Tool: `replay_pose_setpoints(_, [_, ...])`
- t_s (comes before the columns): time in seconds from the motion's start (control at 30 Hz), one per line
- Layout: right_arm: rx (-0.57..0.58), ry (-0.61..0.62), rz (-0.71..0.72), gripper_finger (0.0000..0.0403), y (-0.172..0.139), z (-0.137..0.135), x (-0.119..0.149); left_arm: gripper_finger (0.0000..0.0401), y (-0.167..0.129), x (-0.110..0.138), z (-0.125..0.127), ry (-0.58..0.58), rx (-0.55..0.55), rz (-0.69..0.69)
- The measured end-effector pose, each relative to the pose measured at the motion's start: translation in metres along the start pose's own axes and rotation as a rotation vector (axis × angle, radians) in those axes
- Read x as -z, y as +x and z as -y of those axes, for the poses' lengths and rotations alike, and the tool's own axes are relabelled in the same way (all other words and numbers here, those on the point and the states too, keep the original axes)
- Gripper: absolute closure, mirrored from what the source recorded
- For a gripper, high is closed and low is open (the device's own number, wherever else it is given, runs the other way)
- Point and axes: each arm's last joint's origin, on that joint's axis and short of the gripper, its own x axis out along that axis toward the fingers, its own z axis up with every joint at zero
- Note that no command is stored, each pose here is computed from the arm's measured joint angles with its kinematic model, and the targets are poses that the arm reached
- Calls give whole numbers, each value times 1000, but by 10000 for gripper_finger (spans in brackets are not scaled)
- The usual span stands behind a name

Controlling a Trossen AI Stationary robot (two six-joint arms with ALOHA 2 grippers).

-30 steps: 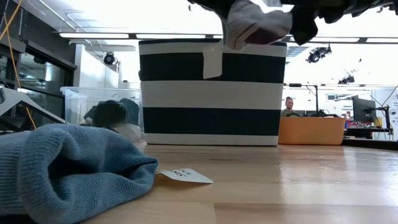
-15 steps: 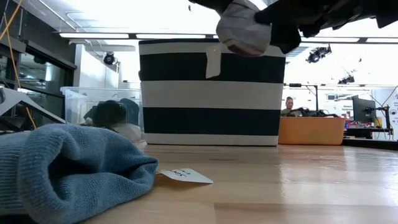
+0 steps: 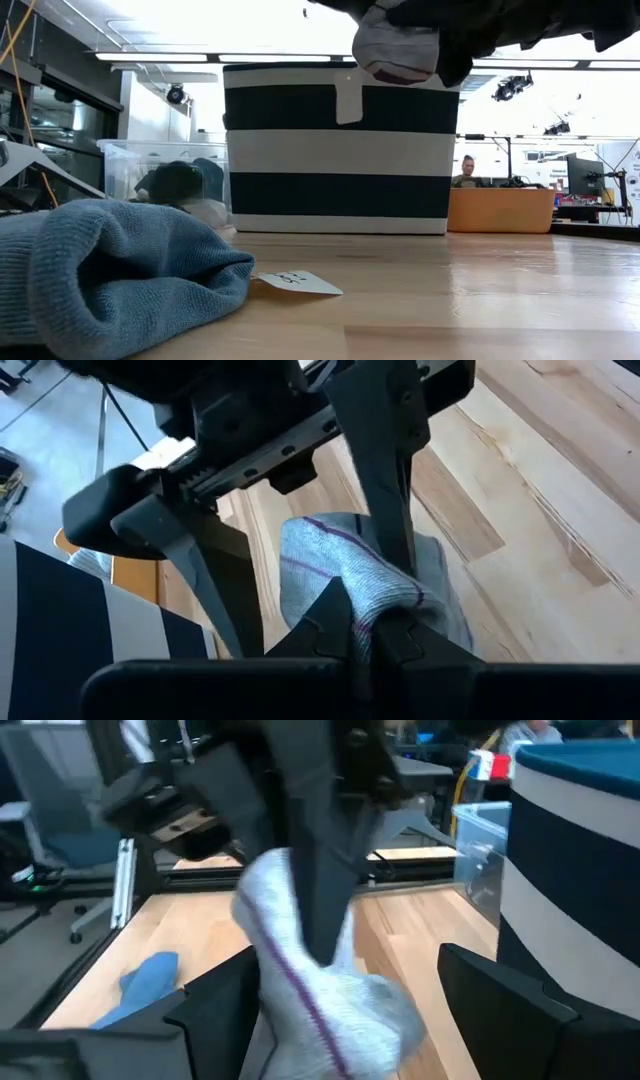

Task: Pick & Place Cloths
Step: Put the gray sock into the yellow bin

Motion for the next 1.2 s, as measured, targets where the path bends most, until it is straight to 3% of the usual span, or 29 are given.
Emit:
replay_pose_setpoints(0.6, [-60,12,-63,112,1,2,5,401,0,-4,-2,-8,-16,36])
replay_pose_setpoints(0.73, [-64,14,-57,127,1,1,5,401,0,-4,-2,-9,-18,40])
replay_pose_setpoints(0.93, [-66,17,-47,204,1,1,4,401,0,-4,-2,-13,-17,38])
replay_pose_setpoints(1.2, [-127,-1,-57,368,0,-1,4,395,0,-4,-2,-34,-14,39])
